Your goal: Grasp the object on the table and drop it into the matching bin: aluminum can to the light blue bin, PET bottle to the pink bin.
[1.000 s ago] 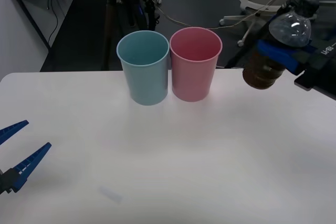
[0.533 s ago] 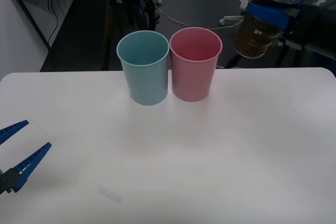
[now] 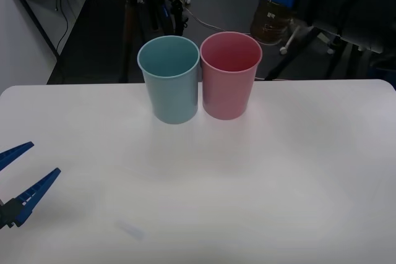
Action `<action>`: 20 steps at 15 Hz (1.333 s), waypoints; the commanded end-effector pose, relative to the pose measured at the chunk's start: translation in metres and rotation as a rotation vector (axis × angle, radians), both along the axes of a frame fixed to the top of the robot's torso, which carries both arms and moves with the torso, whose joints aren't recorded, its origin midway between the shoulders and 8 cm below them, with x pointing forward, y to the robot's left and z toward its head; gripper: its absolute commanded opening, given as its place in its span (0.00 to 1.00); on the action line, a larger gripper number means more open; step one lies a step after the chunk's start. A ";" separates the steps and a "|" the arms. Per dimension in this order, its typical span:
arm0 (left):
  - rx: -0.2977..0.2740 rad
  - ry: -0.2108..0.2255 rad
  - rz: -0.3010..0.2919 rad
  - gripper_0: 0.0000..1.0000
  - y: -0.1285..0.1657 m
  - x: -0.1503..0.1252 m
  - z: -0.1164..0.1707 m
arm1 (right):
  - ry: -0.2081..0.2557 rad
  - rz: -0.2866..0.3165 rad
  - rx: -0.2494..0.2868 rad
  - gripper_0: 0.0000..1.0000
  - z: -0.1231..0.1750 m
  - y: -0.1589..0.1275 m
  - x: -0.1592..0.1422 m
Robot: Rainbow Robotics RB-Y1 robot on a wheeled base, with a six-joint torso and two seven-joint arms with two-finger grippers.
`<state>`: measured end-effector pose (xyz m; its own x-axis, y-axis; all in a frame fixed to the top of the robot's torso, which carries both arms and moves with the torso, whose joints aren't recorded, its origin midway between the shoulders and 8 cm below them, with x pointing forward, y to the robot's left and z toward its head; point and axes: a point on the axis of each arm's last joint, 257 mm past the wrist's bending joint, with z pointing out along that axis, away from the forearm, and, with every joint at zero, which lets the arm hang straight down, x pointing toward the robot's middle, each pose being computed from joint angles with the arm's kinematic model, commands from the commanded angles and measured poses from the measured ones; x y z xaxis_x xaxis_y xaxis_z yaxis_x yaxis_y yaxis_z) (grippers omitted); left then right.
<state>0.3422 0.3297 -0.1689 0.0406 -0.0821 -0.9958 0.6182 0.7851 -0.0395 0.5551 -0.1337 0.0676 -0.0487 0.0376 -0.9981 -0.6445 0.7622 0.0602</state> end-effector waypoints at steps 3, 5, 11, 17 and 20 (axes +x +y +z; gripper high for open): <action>0.000 0.000 0.000 1.00 0.000 0.000 0.000 | -0.008 -0.002 -0.002 0.00 0.002 0.024 0.034; 0.000 0.000 0.000 1.00 0.000 0.000 0.000 | -0.011 -0.007 -0.011 0.00 0.000 0.032 0.046; 0.000 0.000 0.000 1.00 0.000 0.000 0.000 | -0.044 -0.025 -0.049 0.00 -0.013 0.046 0.069; 0.000 0.000 0.000 1.00 0.000 0.000 0.000 | -0.068 -0.050 -0.087 0.00 -0.029 0.052 0.088; 0.000 0.000 0.000 1.00 0.000 0.000 0.000 | -0.072 -0.062 -0.100 0.00 -0.037 0.055 0.096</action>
<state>0.3423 0.3297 -0.1689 0.0406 -0.0821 -0.9958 0.6182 0.7850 -0.0395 0.6495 -0.0810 0.0330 0.0211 -0.0586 -0.9981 -0.5958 0.8009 -0.0596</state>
